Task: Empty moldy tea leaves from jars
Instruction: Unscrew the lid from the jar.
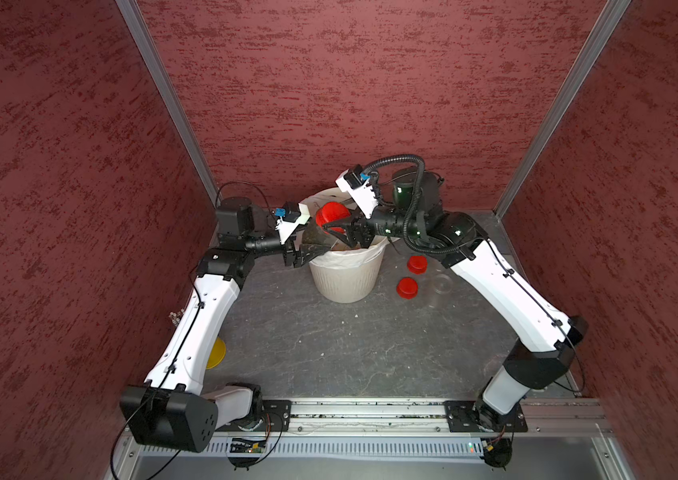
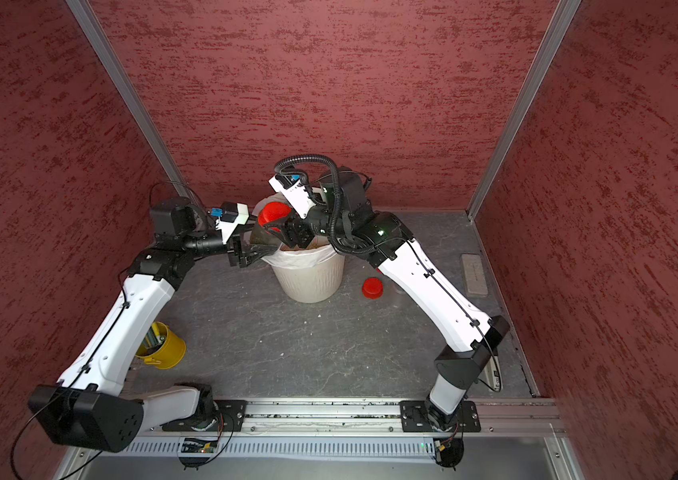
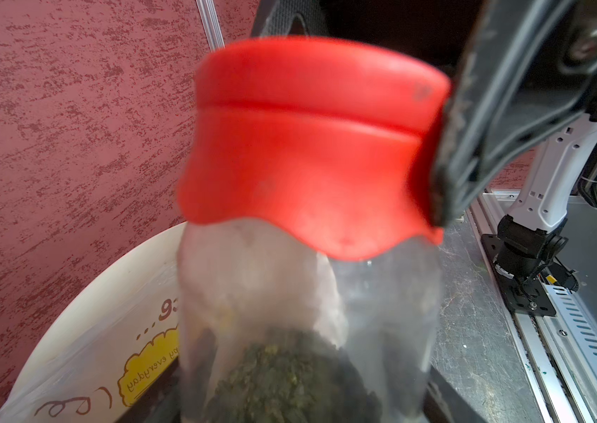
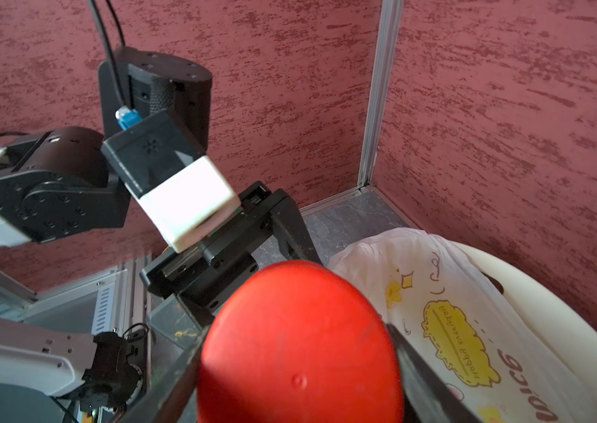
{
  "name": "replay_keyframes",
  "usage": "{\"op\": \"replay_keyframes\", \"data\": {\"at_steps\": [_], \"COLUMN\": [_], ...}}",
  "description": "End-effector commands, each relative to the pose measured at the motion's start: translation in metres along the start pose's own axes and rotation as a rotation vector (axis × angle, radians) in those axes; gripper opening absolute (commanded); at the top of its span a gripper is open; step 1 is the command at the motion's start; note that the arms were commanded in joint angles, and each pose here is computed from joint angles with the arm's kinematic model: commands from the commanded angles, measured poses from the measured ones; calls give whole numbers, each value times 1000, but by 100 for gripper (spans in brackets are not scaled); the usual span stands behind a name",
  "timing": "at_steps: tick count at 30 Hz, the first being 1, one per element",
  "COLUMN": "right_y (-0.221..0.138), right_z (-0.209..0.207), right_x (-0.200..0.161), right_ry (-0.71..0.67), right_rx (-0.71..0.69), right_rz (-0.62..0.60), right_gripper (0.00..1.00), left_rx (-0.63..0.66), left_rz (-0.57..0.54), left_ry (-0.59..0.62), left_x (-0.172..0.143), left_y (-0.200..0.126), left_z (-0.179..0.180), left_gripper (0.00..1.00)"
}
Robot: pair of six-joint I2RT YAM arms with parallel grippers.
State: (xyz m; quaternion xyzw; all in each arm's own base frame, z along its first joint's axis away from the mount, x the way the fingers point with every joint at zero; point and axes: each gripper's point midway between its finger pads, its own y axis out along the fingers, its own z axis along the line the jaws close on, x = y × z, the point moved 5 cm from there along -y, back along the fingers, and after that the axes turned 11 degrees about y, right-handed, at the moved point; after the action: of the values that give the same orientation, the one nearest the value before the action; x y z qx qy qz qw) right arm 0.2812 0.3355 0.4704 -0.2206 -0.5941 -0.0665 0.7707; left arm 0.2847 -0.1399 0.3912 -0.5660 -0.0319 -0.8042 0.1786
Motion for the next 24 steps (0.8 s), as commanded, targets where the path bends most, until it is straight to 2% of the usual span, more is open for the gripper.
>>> {"op": "replay_keyframes", "data": {"at_steps": [1, 5, 14, 24], "right_y": [-12, -22, -31, -25], "right_z": [14, 17, 20, 11], "right_x": [-8, -10, -14, -21], "right_ry": [-199, -297, -401, -413], "right_rx": [115, 171, 280, 323], "right_rz": [34, 6, 12, 78], "right_gripper": [41, 39, 35, 36], "left_rx": [-48, -64, -83, -91], "left_rz": [-37, -39, -45, -48], "left_ry": [11, 6, -9, -14], "left_x": [13, 13, 13, 12], "left_y": [-5, -5, -5, -6], "left_z": [-9, -12, -13, -15], "left_gripper": [63, 63, 63, 63]}}
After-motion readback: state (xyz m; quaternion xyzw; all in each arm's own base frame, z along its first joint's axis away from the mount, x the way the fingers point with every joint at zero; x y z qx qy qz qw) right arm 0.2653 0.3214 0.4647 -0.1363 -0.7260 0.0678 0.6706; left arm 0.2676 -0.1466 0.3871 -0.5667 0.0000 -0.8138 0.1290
